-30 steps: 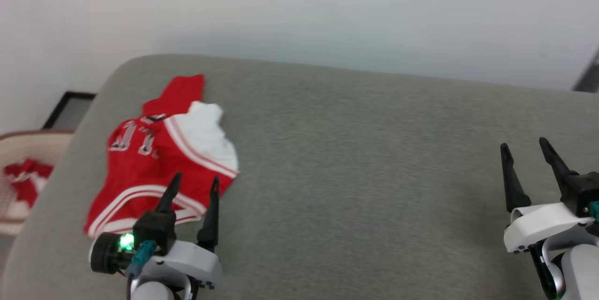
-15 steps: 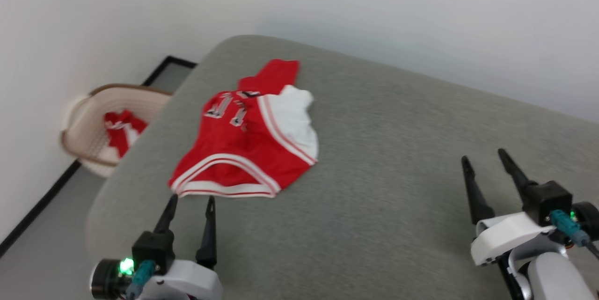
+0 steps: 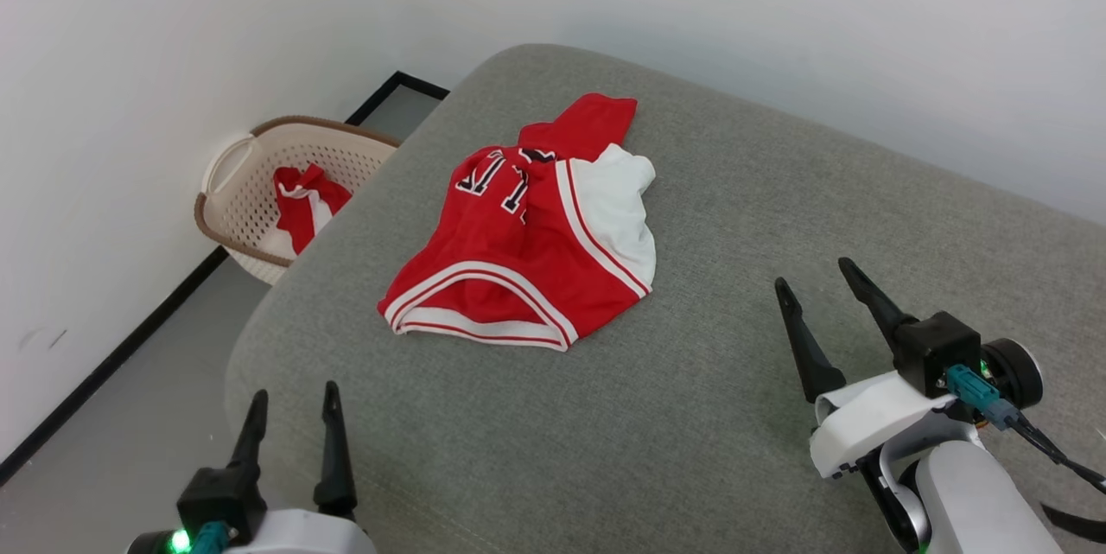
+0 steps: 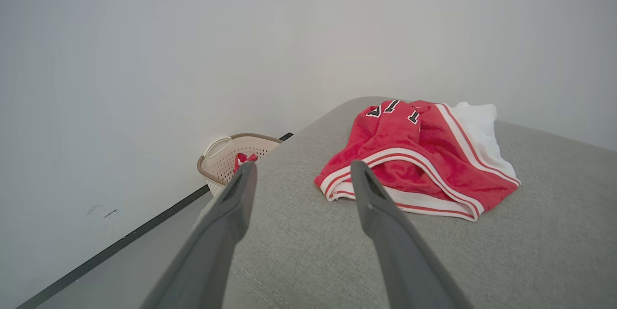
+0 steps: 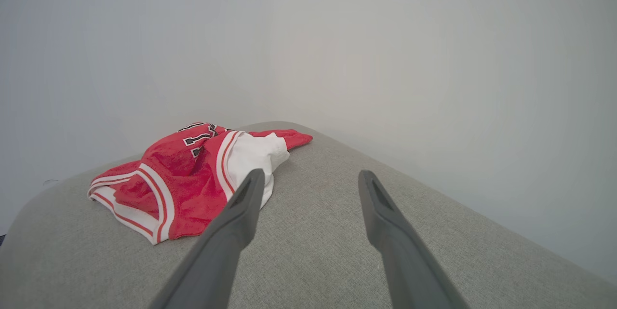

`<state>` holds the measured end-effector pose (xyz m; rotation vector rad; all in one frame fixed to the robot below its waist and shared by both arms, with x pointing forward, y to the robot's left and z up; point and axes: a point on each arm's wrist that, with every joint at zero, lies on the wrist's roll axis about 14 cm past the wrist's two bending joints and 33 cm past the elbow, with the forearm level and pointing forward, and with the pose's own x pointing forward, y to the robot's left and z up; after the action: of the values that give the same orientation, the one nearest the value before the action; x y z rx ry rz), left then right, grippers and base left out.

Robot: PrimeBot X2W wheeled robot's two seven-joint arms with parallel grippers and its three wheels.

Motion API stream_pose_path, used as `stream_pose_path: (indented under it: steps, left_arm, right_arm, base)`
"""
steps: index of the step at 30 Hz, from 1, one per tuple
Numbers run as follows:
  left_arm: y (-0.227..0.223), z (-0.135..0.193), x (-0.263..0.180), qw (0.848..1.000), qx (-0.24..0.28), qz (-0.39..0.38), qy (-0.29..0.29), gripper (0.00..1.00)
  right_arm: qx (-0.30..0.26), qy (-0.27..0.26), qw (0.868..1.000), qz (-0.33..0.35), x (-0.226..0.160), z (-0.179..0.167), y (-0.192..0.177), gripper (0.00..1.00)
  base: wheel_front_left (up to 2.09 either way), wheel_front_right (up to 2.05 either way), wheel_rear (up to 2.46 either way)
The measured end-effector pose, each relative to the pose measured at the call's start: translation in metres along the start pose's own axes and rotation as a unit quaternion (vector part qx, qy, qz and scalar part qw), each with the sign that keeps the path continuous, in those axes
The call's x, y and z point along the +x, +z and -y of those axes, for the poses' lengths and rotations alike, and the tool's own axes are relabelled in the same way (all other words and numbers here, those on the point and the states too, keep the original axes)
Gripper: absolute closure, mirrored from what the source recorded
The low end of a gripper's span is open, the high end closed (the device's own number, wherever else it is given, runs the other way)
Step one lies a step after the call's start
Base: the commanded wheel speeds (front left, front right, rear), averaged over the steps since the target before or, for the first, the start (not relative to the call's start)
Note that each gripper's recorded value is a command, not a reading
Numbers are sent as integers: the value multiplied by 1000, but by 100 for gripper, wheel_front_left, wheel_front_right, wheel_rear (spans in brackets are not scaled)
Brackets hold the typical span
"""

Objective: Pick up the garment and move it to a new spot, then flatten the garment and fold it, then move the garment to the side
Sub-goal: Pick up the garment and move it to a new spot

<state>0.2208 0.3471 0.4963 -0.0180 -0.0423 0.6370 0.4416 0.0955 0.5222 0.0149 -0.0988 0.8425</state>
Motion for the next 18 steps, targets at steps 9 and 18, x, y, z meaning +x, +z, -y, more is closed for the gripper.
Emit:
stream_pose_path:
  steps: [9, 18]
  left_arm:
    - [0, 40, 17, 996, -10, -2, -85, 0]
    - [32, 88, 89, 985, 22, 26, -167, 0]
  right_arm:
    - [11, -26, 1000, -9, -17, 14, -8, 0]
    - [4, -33, 999, -1, -28, 24, -6, 0]
  base:
    - [0, 0, 0]
    - [0, 0, 0]
